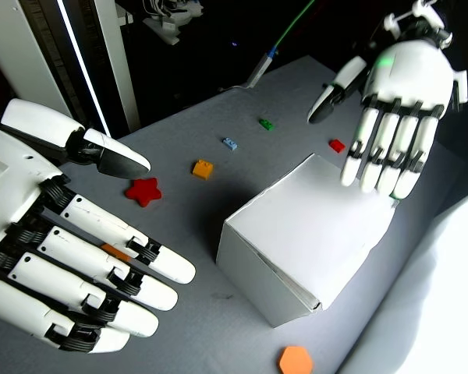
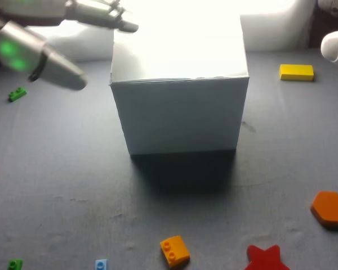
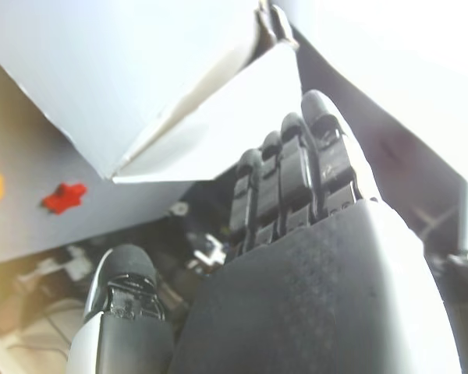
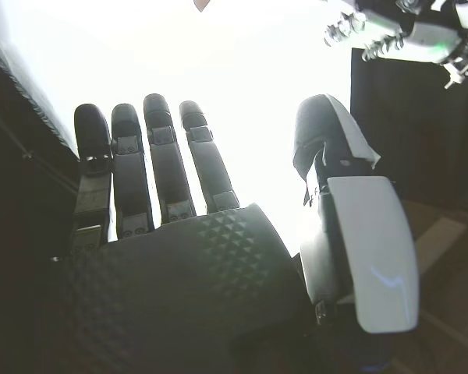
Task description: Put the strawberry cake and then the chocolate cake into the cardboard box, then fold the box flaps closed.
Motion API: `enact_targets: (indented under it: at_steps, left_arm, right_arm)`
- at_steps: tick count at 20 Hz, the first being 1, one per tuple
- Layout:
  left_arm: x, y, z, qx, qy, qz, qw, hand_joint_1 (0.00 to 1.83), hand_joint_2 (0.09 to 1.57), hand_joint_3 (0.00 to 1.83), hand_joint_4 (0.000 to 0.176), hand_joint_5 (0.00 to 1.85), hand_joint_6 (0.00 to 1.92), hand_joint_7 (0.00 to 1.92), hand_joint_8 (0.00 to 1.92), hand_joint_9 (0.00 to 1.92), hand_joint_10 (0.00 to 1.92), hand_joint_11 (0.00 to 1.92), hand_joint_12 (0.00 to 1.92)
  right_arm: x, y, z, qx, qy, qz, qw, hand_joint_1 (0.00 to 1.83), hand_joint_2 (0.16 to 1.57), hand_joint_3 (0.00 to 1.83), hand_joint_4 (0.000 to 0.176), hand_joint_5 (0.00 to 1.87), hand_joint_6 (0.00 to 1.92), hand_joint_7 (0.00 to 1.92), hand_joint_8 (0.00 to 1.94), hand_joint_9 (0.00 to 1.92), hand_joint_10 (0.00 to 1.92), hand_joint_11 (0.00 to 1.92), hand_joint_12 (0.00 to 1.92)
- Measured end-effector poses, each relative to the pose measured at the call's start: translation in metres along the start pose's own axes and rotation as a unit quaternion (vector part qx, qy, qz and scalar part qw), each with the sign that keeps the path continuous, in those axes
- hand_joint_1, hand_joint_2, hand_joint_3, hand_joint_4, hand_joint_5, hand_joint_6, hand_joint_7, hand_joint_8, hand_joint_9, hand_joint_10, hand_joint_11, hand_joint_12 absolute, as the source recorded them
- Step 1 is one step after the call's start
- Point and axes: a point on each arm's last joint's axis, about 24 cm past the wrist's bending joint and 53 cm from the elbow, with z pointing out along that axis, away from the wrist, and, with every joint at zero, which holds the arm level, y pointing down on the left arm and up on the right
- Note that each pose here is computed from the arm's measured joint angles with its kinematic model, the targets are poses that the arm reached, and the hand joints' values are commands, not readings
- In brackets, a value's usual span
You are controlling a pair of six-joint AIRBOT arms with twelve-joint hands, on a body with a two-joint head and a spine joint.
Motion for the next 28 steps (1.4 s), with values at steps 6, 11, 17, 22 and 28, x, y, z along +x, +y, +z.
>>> enact_targets:
  at_steps: [6, 11, 17, 22, 28]
  left_arm:
    - [0.030, -0.028, -0.037, 0.007, 0.023, -0.003, 0.9997, 0.00, 1.15, 0.00, 0.000, 0.13, 0.00, 0.13, 0.00, 0.15, 0.00, 0.00, 0.56]
    - [0.094, -0.066, -0.056, 0.020, 0.101, -0.010, 0.9946, 0.00, 1.16, 0.00, 0.000, 0.11, 0.00, 0.10, 0.00, 0.12, 0.00, 0.00, 0.47]
    - [0.121, -0.105, -0.070, 0.040, 0.131, -0.033, 0.9900, 0.00, 1.19, 0.00, 0.000, 0.45, 0.02, 0.62, 0.03, 0.57, 0.05, 0.08, 1.15]
    - [0.111, -0.095, -0.091, 0.017, 0.110, -0.044, 0.9928, 0.14, 1.27, 0.00, 0.000, 0.84, 0.60, 0.88, 0.81, 0.72, 1.20, 0.36, 1.75]
    - [0.095, -0.052, -0.119, -0.032, 0.081, -0.067, 0.9940, 0.25, 1.48, 0.02, 0.000, 1.00, 1.73, 1.17, 1.65, 1.15, 1.89, 1.11, 1.92]
  right_arm:
    - [0.012, -0.001, 0.000, 0.001, 0.025, -0.015, 0.9996, 0.00, 1.28, 0.00, 0.000, 0.21, 0.01, 0.32, 0.01, 0.29, 0.03, 0.00, 0.91]
    - [0.026, -0.002, -0.002, 0.002, 0.055, -0.027, 0.9981, 0.00, 1.27, 0.00, 0.000, 0.23, 0.01, 0.32, 0.00, 0.28, 0.01, 0.00, 0.90]
    - [0.028, -0.002, -0.002, 0.002, 0.059, -0.031, 0.9978, 0.05, 1.24, 0.00, 0.000, 0.62, 0.11, 0.72, 0.07, 0.61, 0.27, 0.00, 1.41]
    - [0.029, -0.001, -0.002, 0.001, 0.060, -0.032, 0.9977, 0.01, 1.33, 0.00, 0.000, 1.01, 0.80, 1.18, 0.77, 0.91, 1.43, 0.65, 1.91]
    - [0.030, -0.001, -0.002, 0.000, 0.061, -0.032, 0.9976, 0.39, 1.52, 0.02, 0.000, 1.13, 1.62, 1.39, 1.57, 1.33, 1.85, 1.36, 1.92]
